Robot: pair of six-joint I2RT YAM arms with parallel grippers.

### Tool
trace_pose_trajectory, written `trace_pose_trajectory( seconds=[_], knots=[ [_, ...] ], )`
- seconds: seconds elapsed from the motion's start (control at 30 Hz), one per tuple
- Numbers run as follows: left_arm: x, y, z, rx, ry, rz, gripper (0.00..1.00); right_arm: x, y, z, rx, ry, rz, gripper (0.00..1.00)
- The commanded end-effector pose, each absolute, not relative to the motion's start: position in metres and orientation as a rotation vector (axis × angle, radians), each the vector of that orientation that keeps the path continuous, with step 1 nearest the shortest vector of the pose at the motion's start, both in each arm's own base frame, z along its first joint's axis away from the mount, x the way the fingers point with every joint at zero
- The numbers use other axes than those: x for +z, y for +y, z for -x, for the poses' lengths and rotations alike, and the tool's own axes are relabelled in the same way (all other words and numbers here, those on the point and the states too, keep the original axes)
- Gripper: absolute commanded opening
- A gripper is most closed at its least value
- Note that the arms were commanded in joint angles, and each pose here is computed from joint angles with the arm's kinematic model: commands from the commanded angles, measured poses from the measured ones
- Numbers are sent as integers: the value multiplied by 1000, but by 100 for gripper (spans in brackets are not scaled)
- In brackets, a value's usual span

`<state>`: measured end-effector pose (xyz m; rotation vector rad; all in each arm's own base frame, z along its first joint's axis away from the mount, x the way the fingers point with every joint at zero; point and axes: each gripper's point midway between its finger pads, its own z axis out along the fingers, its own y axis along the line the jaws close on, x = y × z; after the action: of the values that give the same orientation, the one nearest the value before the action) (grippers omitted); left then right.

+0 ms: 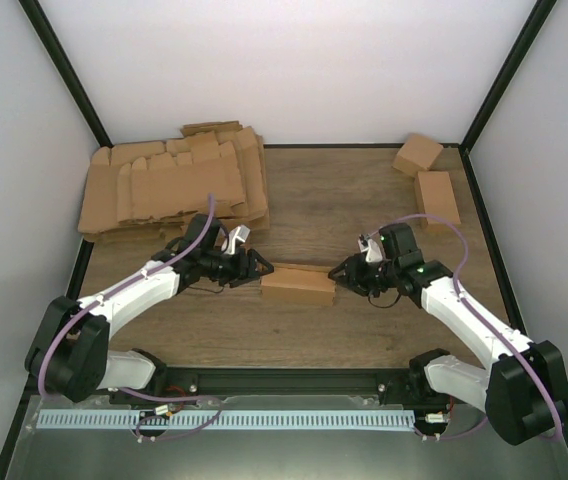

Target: Fold the paper box

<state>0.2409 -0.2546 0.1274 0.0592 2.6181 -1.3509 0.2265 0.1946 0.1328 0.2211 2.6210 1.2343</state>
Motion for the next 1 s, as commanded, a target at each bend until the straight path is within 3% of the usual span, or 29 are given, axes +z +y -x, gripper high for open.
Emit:
trace_pose_trajectory(
  seconds=[0.0,0.3,0.67,0.9,0.97],
  knots=[
    [126,-257,-242,-1352,2611,-80,58,130,187,-228,1169,2627,-211,30],
    [128,-258,-245,-1341,2618,-73,58,132,175,-234,1008,2648,-145,35],
    [130,-258,-246,-1328,2619,-79,58,144,182,-235,1060,2614,-90,42],
    [130,-257,-246,-1321,2619,-78,59,166,188,-239,1115,2542,-65,53],
    [130,-257,-246,-1321,2617,-78,59,172,190,-242,1145,2524,-69,62]
  ],
)
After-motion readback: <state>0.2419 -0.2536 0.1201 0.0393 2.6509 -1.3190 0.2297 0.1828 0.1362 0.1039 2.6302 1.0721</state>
